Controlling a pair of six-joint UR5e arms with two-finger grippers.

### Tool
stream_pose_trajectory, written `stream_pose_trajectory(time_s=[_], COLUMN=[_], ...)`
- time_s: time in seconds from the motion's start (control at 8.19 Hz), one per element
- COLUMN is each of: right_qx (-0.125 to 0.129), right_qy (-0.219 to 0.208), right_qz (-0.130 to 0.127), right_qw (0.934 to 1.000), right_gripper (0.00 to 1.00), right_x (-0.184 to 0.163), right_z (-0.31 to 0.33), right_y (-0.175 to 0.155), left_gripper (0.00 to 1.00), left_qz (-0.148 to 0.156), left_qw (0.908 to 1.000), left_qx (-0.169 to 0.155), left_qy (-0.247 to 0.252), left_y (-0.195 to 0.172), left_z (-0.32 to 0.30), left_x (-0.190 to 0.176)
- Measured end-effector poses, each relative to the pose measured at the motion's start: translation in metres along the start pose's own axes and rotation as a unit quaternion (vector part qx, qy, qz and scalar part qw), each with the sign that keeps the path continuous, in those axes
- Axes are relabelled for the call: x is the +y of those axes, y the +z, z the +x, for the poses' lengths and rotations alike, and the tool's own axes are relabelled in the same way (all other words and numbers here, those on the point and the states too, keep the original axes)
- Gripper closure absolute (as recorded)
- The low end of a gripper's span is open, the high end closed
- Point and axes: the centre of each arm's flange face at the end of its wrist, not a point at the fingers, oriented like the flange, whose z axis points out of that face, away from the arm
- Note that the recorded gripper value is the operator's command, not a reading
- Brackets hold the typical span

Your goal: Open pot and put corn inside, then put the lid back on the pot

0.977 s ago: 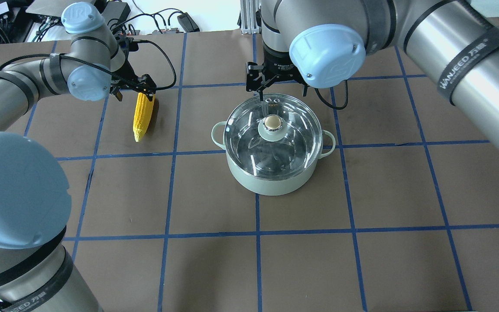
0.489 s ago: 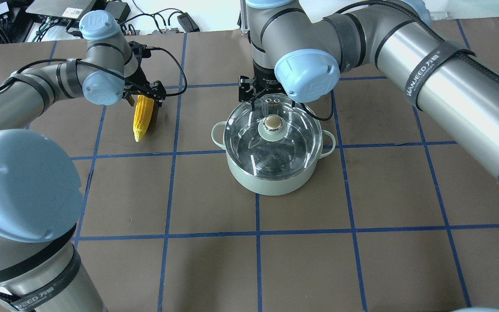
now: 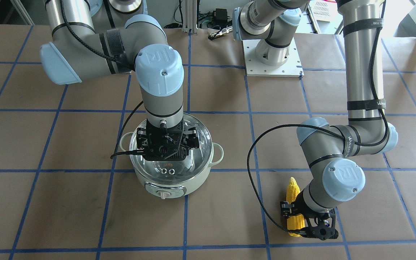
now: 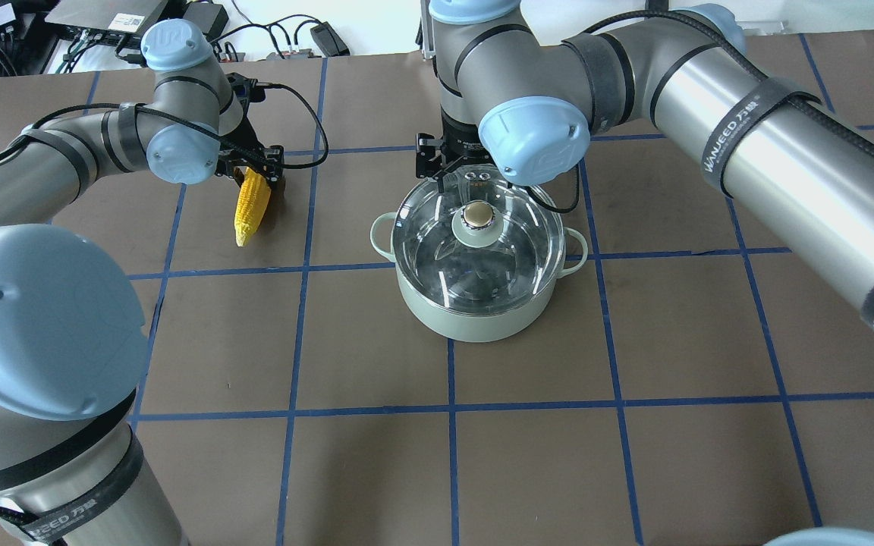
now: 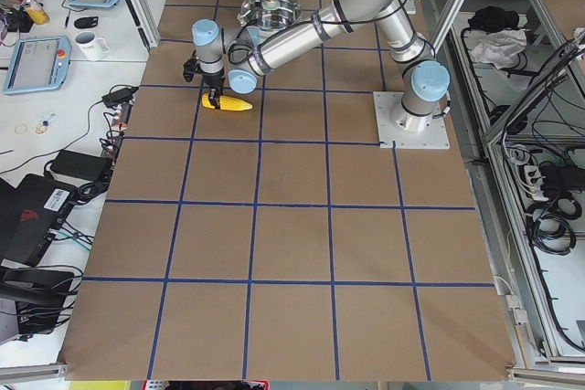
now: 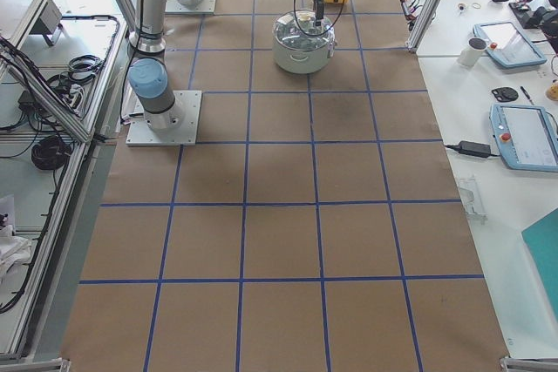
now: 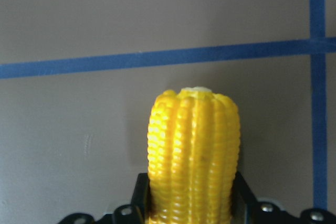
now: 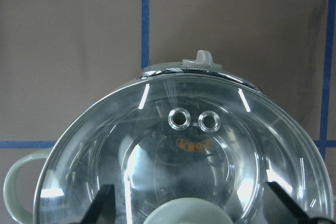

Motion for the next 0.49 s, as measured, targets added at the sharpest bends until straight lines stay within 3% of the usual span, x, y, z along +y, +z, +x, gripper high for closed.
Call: stream_pose_trajectory(time_s=[0.24,0.49], right_qx=[-0.002,-0.008], right_qy=[0.008,0.021], right_qz=[-0.001,-0.016], right_qw=[1.0,0.9996], right_gripper=[0.06,0.13], right_x=[0.003,0.015], right_z=[-0.003,-0.005], right_y=[-0.001,0.007], left_gripper=[0.85,0.87], left_qz=[0.005,0.018], left_qw=[1.0,0.9998], left_qx=[-0.004,-0.008], left_qy=[-0.004,-0.005], left_y=[-0.006,-0.025], left_z=[0.0,0.006], left_x=[-0.002,-0.001])
